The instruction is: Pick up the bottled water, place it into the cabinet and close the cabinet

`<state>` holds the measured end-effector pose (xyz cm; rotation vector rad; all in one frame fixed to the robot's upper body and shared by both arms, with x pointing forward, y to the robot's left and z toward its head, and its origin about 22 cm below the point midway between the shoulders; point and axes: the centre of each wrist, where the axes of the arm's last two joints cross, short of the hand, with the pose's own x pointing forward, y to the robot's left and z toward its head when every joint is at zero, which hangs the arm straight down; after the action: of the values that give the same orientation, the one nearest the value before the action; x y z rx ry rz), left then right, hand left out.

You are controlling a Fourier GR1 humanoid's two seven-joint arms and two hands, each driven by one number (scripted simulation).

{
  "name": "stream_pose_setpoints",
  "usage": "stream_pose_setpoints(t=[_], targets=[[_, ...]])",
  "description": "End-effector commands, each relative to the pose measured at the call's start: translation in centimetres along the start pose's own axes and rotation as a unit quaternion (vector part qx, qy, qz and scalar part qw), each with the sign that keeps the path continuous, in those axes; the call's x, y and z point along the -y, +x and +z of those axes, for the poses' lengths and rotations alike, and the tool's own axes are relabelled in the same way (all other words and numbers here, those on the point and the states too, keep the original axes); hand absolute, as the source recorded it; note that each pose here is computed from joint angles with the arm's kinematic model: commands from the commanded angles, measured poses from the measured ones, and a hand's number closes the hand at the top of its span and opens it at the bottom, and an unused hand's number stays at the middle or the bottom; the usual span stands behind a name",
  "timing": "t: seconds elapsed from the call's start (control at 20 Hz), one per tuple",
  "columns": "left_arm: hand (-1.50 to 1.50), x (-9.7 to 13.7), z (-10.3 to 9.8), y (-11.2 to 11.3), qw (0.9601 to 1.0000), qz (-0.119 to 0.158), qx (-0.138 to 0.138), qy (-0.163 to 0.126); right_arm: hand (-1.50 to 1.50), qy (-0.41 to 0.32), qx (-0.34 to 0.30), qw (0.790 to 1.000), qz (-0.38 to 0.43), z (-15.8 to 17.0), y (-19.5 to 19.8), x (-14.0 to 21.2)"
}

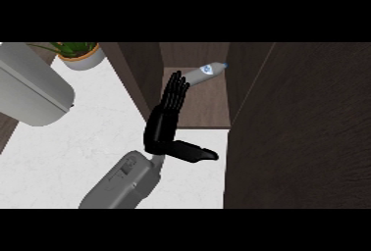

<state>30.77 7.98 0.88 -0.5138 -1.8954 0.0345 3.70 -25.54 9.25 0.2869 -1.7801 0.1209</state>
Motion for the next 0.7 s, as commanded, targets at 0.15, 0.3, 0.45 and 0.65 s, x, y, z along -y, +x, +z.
stream_pose_setpoints(t=[0.15, 0.3, 0.45, 0.65], targets=[[1.50, -0.2, 4.1, 2.4, 0.9992, 0.023, -0.032, -0.006, 1.50, 0.104, 0.002, 0.993, 0.054, -0.6, 3.6, -0.6], [1.50, -2.1, 6.8, 3.2, 0.9993, 0.019, -0.031, -0.003, 1.50, 0.166, -0.042, 0.983, 0.070, 0.2, 3.9, 0.4], [1.50, -3.6, 8.6, 4.8, 0.9996, 0.004, -0.024, 0.017, 1.50, 0.203, -0.022, 0.977, 0.062, -0.3, 4.1, -0.5], [-1.50, -6.3, 11.3, 6.6, 0.9990, 0.005, -0.019, 0.039, 1.50, 0.251, 0.007, 0.965, 0.076, -1.0, 5.3, -1.8]])
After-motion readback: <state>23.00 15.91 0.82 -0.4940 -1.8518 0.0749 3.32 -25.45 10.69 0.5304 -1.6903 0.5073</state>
